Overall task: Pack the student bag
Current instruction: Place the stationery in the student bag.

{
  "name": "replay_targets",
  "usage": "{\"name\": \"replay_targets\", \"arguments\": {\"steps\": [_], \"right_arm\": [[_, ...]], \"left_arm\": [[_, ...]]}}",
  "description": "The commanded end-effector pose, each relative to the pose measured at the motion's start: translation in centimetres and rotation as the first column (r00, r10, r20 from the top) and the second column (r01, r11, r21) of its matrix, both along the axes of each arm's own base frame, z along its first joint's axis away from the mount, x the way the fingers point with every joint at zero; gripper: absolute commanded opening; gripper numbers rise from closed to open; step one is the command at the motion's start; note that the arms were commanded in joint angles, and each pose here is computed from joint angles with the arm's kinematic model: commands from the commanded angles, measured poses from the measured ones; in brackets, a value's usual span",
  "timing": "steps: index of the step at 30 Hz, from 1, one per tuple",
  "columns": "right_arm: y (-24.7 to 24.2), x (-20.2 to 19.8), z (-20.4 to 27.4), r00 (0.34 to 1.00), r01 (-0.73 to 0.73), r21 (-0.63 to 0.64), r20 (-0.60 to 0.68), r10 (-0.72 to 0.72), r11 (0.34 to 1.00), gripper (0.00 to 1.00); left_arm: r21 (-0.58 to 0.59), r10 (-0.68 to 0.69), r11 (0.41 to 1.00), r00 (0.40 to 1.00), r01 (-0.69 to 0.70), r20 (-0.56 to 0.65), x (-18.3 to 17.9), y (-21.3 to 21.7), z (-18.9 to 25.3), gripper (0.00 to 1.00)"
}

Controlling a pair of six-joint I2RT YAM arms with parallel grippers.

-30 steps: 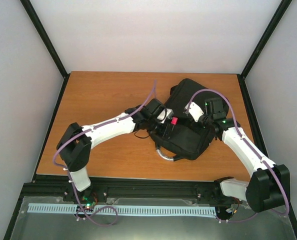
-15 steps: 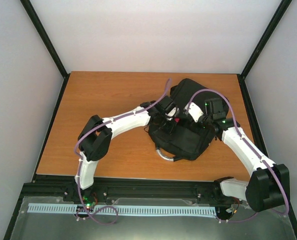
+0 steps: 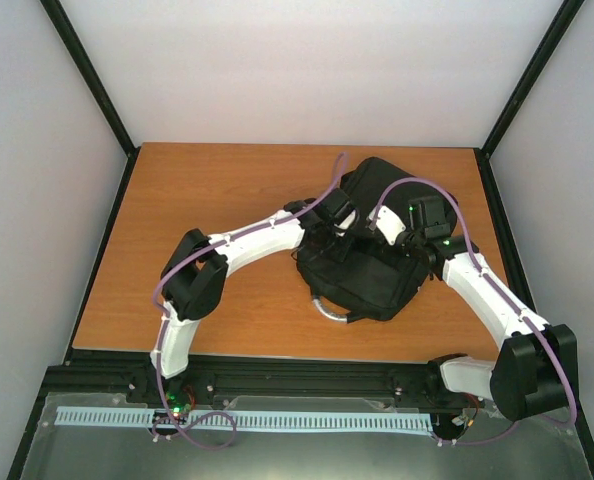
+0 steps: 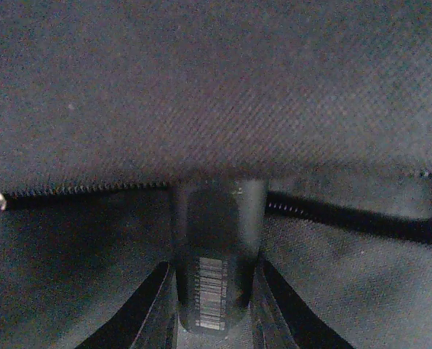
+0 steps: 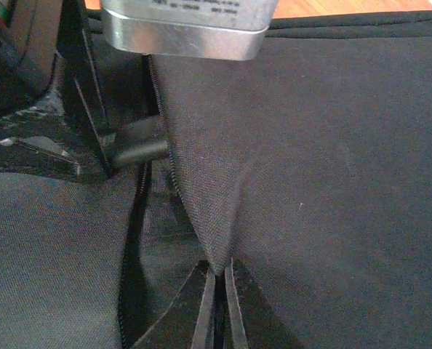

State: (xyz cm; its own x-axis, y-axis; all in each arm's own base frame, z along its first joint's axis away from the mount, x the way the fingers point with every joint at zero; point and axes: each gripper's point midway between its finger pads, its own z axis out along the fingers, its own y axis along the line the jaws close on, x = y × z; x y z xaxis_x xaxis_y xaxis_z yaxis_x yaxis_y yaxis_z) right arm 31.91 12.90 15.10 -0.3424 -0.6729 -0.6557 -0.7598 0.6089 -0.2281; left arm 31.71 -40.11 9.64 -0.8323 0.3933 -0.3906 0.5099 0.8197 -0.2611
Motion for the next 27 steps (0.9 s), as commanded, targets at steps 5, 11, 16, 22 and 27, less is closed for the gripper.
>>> {"name": "replay_targets", "arguments": {"steps": [5, 11, 16, 22, 27], "right_arm": [[1.2, -0.1, 0.5, 0.999, -0.053, 0.046, 0.009, 0.052, 0.998, 0.03], [1.3, -0.1, 0.6, 0.998, -0.056, 0.052, 0.007, 0.056, 0.997, 0.03], [1.2, -0.1, 0.6, 0.999, -0.053, 0.052, 0.008, 0.053, 0.997, 0.03], [1.3, -0.2, 0.5, 0.998, -0.055, 0.054, 0.002, 0.055, 0.997, 0.03], [1.3, -0.2, 0.5, 0.998, -0.056, 0.055, -0.001, 0.056, 0.997, 0.03]], "left_arm": [[-0.048, -0.03, 0.998, 0.998, 0.032, 0.053, -0.1, -0.2, 2.1, 0.15], [-0.059, -0.018, 0.998, 0.998, 0.022, 0.067, 0.7, -1.1, 2.6, 0.18], [-0.119, -0.009, 0.993, 0.993, 0.022, 0.114, 1.2, -1.7, 4.1, 0.17], [-0.141, -0.01, 0.99, 0.989, 0.031, 0.145, 1.8, -2.5, 4.6, 0.16], [-0.109, 0.001, 0.994, 0.986, 0.017, 0.169, 3.1, -3.0, 4.9, 0.23]]}}
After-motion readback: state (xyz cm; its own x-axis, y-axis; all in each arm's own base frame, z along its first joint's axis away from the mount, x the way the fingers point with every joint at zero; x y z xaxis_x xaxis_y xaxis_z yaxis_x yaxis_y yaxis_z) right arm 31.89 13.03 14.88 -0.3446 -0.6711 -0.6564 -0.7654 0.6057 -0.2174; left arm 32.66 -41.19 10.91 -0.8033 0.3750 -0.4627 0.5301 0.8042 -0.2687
